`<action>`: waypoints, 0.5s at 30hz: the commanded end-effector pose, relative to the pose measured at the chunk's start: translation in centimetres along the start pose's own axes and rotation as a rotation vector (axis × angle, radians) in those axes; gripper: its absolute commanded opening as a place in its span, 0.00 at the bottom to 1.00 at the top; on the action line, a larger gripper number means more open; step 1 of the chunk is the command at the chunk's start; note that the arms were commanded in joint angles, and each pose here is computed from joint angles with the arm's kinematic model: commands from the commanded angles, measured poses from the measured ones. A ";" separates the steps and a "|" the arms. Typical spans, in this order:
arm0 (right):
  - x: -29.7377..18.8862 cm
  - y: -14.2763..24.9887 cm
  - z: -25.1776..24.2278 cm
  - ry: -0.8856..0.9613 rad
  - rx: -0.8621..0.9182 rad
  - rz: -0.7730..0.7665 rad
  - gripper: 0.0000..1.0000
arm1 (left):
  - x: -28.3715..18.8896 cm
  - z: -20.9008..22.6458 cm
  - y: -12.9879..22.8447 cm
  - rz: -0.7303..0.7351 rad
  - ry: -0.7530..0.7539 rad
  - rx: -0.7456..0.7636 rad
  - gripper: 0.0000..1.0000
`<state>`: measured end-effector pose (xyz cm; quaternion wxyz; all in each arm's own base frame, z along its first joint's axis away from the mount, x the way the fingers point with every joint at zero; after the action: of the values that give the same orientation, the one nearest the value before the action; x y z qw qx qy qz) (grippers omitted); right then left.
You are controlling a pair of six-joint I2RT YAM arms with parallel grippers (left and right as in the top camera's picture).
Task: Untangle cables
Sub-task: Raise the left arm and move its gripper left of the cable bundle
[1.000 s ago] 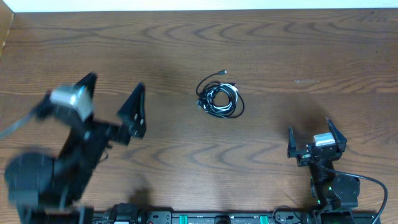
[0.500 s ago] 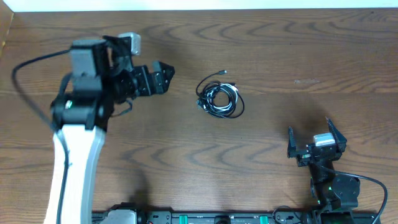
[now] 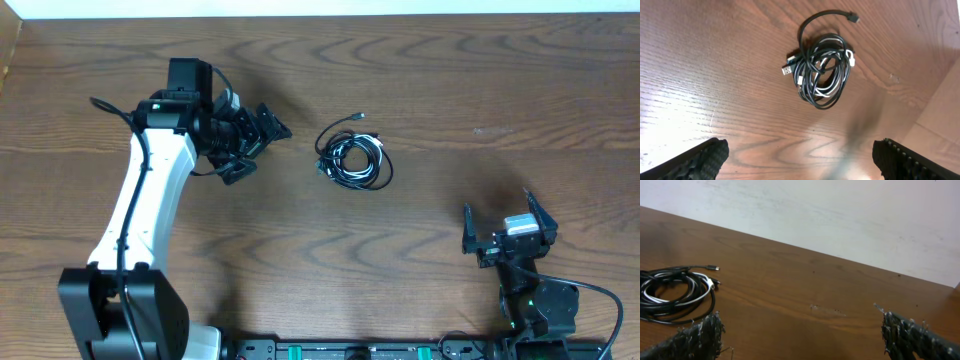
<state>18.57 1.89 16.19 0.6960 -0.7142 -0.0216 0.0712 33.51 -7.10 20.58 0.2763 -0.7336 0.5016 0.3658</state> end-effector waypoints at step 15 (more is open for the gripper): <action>0.0 0.0 0.0 0.001 0.002 -0.001 0.99 | 5.2 4.0 -0.9 -0.007 -0.362 -0.025 0.98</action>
<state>18.57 1.89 16.19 0.6960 -0.7142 -0.0216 0.0712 34.35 -6.68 15.42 0.3115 -0.6850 0.4649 0.4665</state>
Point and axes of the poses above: each gripper's point midway between its finger pads, its own x axis out along the fingers, its own z axis along the line the jaws close on, y = z × x, the point moved 6 cm from there along -x, back along the fingers, and after that the axes turned 10 degrees about x, right-handed, at the moved point
